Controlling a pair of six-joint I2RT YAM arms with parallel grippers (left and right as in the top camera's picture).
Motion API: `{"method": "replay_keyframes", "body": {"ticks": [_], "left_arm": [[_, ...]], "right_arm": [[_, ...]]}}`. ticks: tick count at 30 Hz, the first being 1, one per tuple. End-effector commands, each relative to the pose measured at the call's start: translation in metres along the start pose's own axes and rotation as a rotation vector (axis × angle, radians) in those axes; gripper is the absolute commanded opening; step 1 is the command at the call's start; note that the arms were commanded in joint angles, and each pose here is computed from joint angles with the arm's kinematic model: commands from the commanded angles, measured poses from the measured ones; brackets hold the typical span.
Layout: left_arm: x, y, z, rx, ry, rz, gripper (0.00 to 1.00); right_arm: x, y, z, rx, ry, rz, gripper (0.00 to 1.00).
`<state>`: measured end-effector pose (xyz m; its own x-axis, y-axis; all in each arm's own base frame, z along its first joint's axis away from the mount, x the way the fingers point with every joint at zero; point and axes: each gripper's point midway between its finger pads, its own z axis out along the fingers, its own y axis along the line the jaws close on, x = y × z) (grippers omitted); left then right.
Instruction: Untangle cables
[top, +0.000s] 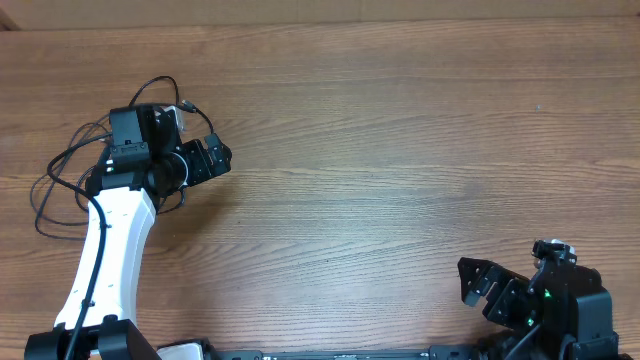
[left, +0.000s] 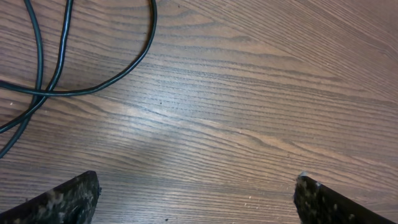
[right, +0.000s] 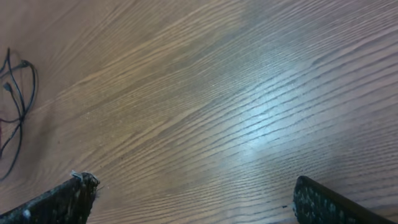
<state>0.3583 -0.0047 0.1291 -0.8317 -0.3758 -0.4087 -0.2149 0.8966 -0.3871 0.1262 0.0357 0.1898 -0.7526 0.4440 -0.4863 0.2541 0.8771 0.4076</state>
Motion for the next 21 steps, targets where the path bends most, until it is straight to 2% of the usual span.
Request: {"method": "replay_keyframes", "body": {"ticks": [1, 21], "left_arm": [[-0.006, -0.002, -0.002, 0.004, -0.011, 0.027, 1.00], [-0.006, -0.003, -0.002, 0.004, -0.011, 0.027, 0.99]], "right_arm": [[0.007, -0.002, 0.005, -0.009, 0.015, 0.001, 1.00], [-0.001, 0.009, -0.032, -0.225, -0.269, -0.026, 1.00]]}}
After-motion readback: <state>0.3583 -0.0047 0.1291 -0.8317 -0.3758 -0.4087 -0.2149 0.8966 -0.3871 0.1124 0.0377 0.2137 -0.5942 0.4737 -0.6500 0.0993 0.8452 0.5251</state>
